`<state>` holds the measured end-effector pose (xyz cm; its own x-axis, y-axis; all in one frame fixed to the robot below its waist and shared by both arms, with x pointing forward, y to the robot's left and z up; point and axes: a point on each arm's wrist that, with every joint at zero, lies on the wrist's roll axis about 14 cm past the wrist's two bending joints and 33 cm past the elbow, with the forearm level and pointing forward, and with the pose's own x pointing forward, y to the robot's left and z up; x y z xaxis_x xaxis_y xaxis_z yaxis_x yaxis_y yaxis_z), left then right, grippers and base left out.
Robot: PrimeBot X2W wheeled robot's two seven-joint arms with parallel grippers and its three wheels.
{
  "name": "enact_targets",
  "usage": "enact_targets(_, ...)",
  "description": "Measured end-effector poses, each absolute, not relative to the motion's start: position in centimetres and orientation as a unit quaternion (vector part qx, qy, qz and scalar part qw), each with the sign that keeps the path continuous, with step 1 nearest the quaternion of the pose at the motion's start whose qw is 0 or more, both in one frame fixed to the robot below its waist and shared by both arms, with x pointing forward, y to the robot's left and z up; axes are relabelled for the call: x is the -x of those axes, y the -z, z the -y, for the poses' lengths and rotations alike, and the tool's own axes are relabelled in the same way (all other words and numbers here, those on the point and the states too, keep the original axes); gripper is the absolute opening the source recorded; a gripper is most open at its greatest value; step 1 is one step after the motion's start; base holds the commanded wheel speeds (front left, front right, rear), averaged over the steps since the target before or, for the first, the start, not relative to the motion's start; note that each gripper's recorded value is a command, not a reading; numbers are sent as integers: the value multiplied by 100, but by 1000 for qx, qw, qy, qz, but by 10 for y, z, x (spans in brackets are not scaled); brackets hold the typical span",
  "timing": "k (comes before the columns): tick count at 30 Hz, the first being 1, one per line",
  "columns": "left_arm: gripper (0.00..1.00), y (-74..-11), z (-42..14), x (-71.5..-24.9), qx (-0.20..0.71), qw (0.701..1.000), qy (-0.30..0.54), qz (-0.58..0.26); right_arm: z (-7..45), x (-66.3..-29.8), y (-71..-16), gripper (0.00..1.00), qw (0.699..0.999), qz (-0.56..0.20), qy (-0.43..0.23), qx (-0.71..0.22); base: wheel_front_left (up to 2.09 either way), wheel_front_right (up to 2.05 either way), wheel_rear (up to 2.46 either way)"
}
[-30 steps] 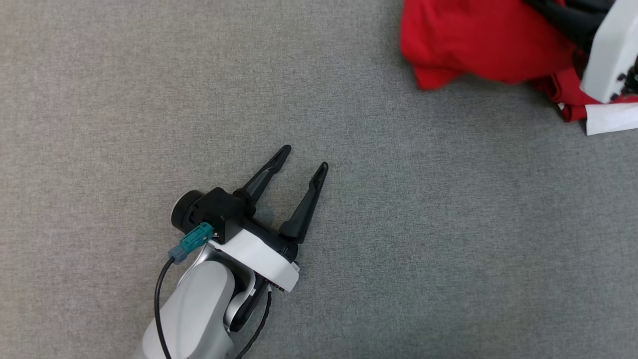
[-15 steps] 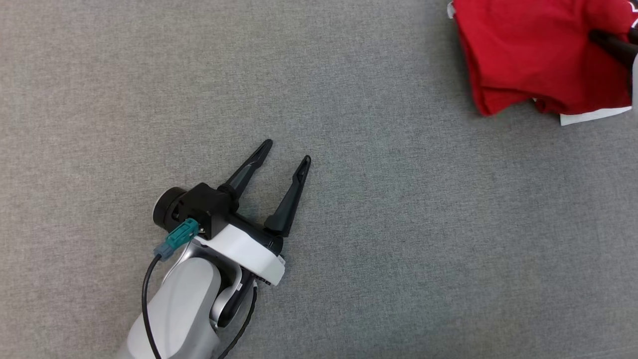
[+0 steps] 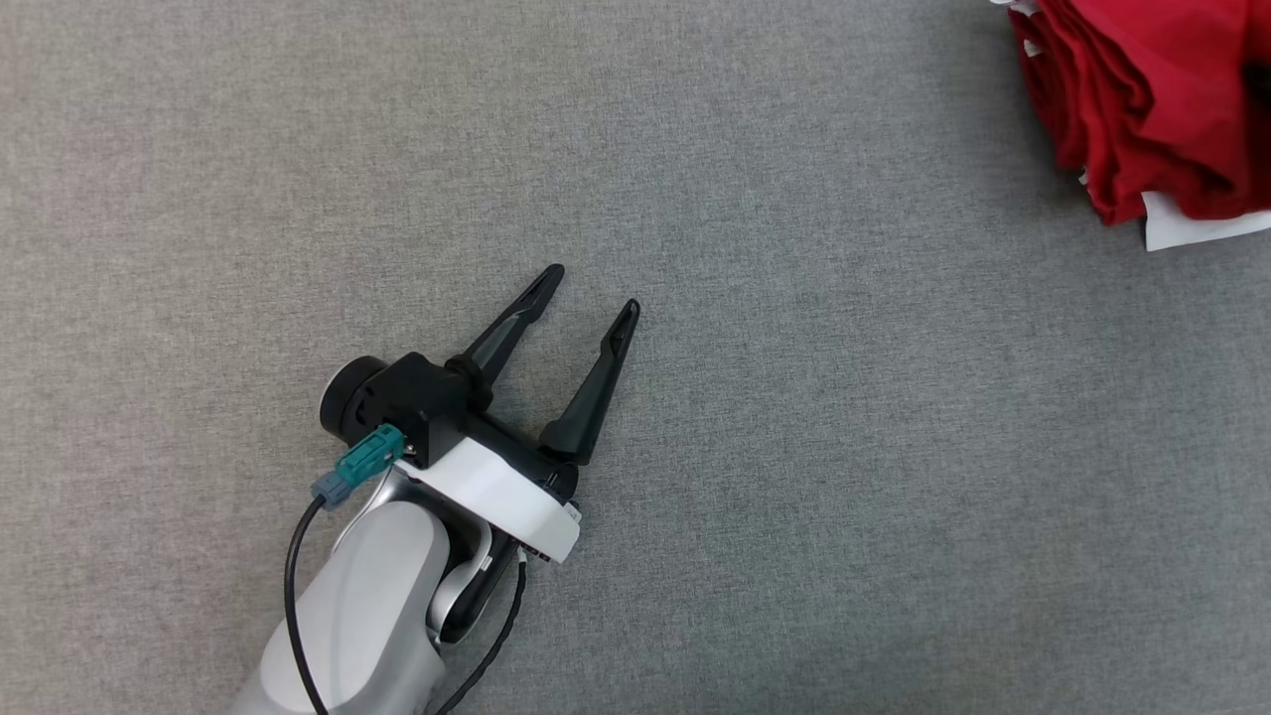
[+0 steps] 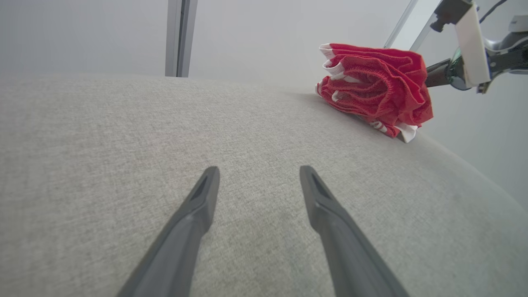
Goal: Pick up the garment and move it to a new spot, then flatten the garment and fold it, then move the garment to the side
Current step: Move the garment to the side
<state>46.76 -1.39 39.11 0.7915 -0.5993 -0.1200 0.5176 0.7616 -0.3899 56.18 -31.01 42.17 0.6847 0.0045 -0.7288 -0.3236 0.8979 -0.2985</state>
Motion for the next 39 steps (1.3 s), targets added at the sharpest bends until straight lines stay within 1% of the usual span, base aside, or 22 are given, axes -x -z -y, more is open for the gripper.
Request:
enact_targets(6, 100, -396, 10, -464, 167, 933, 295, -120, 305, -556, -426, 100, 893, -390, -90, 205, 0, 0, 0)
enact_targets(11, 100, -402, 8, -454, 165, 934, 291, -121, 311, -548, -446, 100, 896, -381, -76, 214, 0, 0, 0)
enact_targets(15, 100, -415, 7, -445, 163, 936, 291, -111, 317, -541, -475, 100, 902, -356, -67, 234, 0, 0, 0)
enact_targets(18, 100, -427, 7, -441, 164, 938, 288, -100, 314, -540, -505, 100, 916, -312, -69, 241, 0, 0, 0)
enact_targets(19, 100, -431, 6, -439, 164, 939, 286, -97, 310, -541, -518, 100, 923, -290, -73, 241, 0, 0, 0)
enact_targets(20, 100, -440, 3, -437, 166, 941, 281, -86, 302, -541, -542, 100, 936, -246, -81, 239, 0, 0, 0)
enact_targets(25, 100, -466, -20, -439, 160, 954, 248, -51, 279, -527, -588, 100, 949, -155, -116, 250, 0, 0, 0)
enact_targets(28, 100, -481, -38, -441, 147, 962, 230, -28, 273, -513, -602, 100, 956, -118, -129, 238, 0, 0, 0)
enact_targets(29, 100, -481, -38, -441, 147, 962, 230, -28, 273, -513, -602, 100, 956, -118, -129, 238, 0, 0, 0)
enact_targets(33, 100, -500, -64, -442, 135, 971, 200, 2, 270, -501, -623, 100, 968, -63, -135, 202, 0, 0, 0)
enact_targets(36, 100, -507, -82, -436, 131, 976, 174, 14, 261, -491, -623, 100, 972, -38, -150, 176, 0, 0, 0)
enact_targets(39, 100, -512, -99, -429, 130, 980, 150, 23, 265, -480, -621, 100, 978, -19, -146, 150, 0, 0, 0)
